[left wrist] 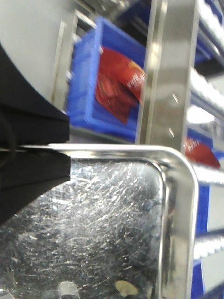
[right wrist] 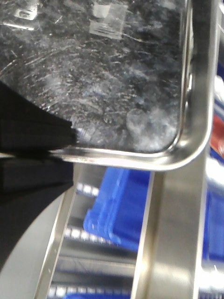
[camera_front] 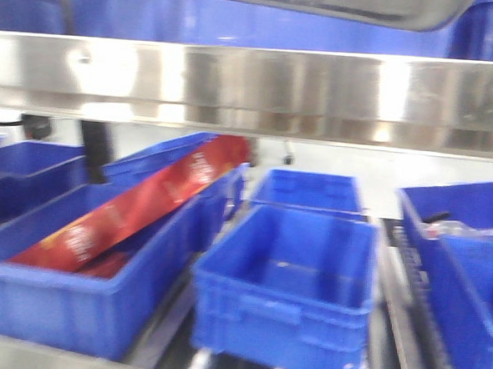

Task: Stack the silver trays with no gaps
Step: 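Hold the tray with both grippers while the base turns away from the rack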

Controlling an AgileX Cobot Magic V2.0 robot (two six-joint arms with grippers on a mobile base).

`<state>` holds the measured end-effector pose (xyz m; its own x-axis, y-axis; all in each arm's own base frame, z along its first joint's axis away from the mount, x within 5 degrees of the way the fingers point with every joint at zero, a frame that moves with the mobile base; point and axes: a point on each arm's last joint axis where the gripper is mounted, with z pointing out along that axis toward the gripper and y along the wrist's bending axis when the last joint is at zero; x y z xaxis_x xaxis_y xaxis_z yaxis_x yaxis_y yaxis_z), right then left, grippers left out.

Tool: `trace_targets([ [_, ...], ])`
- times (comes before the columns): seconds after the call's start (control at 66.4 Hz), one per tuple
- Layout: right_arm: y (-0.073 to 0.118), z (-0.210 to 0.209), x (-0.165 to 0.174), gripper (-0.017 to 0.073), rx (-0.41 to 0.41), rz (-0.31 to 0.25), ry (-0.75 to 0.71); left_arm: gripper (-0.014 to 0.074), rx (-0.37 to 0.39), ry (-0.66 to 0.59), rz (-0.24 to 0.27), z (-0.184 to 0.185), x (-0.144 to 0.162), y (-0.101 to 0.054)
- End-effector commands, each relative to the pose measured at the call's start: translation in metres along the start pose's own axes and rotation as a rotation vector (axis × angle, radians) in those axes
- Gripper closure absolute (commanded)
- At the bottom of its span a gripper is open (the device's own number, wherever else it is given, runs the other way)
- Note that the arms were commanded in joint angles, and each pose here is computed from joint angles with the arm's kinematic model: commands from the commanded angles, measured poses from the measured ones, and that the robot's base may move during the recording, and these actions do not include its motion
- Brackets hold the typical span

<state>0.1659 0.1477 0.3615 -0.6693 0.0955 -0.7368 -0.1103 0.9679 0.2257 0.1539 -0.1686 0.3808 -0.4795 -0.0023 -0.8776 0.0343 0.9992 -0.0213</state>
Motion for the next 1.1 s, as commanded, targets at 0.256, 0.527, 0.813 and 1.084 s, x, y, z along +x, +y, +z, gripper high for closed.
trace_targets([
  [0.256,0.013,-0.005,-0.009,0.0574,-0.159,-0.009,-0.095,0.0607,0.035,-0.034,0.006,-0.002,-0.004,-0.002],
  [0.527,0.019,-0.007,-0.012,0.0574,-0.228,-0.010,-0.129,0.0607,0.035,-0.034,0.006,-0.002,-0.004,-0.002],
  [0.813,0.024,-0.008,-0.015,0.0574,-0.284,-0.010,-0.158,0.0607,0.035,-0.034,0.006,-0.002,-0.004,-0.002],
  [1.084,0.030,-0.011,-0.018,0.0574,-0.353,-0.011,-0.192,0.0607,0.035,-0.034,0.006,-0.002,-0.004,-0.002],
])
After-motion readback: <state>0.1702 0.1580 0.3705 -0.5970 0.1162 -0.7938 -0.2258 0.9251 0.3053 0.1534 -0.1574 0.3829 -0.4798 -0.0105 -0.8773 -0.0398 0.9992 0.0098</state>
